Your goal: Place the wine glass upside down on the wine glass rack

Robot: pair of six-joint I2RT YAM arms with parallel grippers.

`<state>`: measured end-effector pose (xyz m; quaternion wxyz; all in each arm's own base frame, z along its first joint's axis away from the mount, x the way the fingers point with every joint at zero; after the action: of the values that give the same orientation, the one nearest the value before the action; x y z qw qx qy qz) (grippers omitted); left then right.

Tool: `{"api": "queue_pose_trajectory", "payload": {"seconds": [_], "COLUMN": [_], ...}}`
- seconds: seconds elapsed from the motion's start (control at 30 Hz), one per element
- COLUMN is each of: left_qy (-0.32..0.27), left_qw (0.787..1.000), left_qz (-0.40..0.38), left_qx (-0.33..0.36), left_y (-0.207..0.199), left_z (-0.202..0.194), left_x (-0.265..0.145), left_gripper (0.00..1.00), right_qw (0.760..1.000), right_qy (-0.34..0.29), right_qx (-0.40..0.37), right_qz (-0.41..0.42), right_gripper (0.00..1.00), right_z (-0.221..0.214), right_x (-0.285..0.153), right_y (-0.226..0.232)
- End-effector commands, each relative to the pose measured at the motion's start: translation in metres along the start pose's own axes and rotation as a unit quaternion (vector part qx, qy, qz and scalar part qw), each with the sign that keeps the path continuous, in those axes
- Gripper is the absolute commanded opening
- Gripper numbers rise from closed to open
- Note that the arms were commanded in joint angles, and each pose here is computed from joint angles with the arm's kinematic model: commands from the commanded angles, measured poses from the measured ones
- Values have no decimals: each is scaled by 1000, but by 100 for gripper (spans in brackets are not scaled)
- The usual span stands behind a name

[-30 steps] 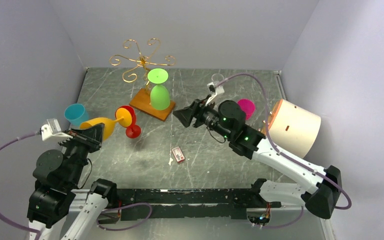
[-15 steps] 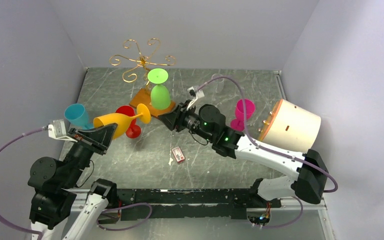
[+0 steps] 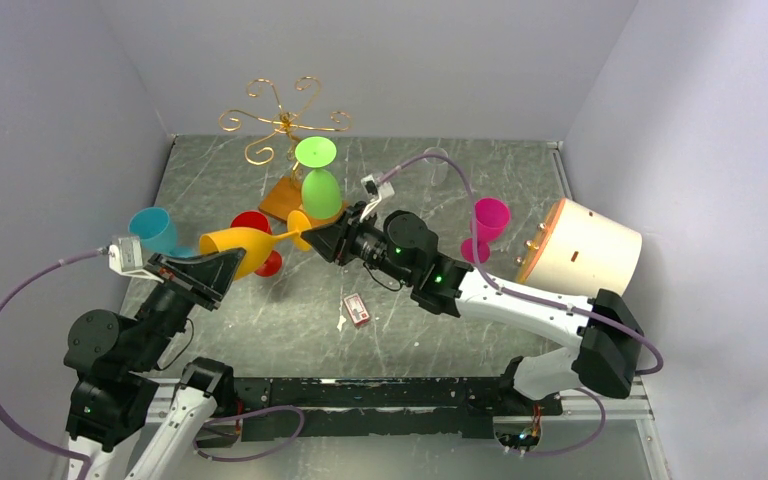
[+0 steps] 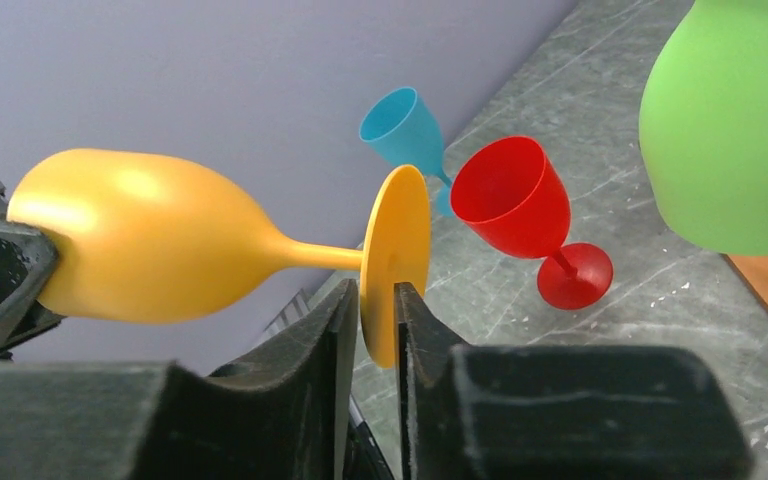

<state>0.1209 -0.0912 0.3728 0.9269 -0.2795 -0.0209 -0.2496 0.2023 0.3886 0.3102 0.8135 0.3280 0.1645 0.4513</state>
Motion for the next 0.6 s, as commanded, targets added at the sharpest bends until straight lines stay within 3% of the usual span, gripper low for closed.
{"api": "queue_pose_trajectory", "payload": {"seconds": [0.0,0.17,0.23,0.4,0.57], "left_qy": [-10,-7,-5,-2,10], "left_qw": [1000,1000,1000,999,998], "left_qz": [-28,-20,-18,3,-3], "left_qx": [-3,-5,4,38,57], "left_y": [-10,-8,-6,3,3], "left_z": [6,4,3,2,0], "left_x": [0,0,0,1,2], "left_gripper": [7,7,13,40,73], "right_qw": [999,999,999,998,991], "right_qy": [-32,-36,-37,-46,-74], "right_qx": [6,-7,-19,-48,-104], "right_qz": [15,10,8,-17,-29], "right_gripper": [19,0,0,0,0], "right_z": [18,19,21,24,42], "right_x": [-1,-2,-3,-4,-14], "right_y": [17,14,13,5,5]}}
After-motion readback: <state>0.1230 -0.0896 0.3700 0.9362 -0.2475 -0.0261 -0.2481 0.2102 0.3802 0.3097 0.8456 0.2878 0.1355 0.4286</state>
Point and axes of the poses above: each gripper's point midway between its finger pads, its own x axis out along the fingers, its own y axis along the line the jaws close on, z = x × y, the point moved 3 cm from there along -x, back along the fingers, and after that the axes turned 7 degrees about x, right-handed, at the moved point
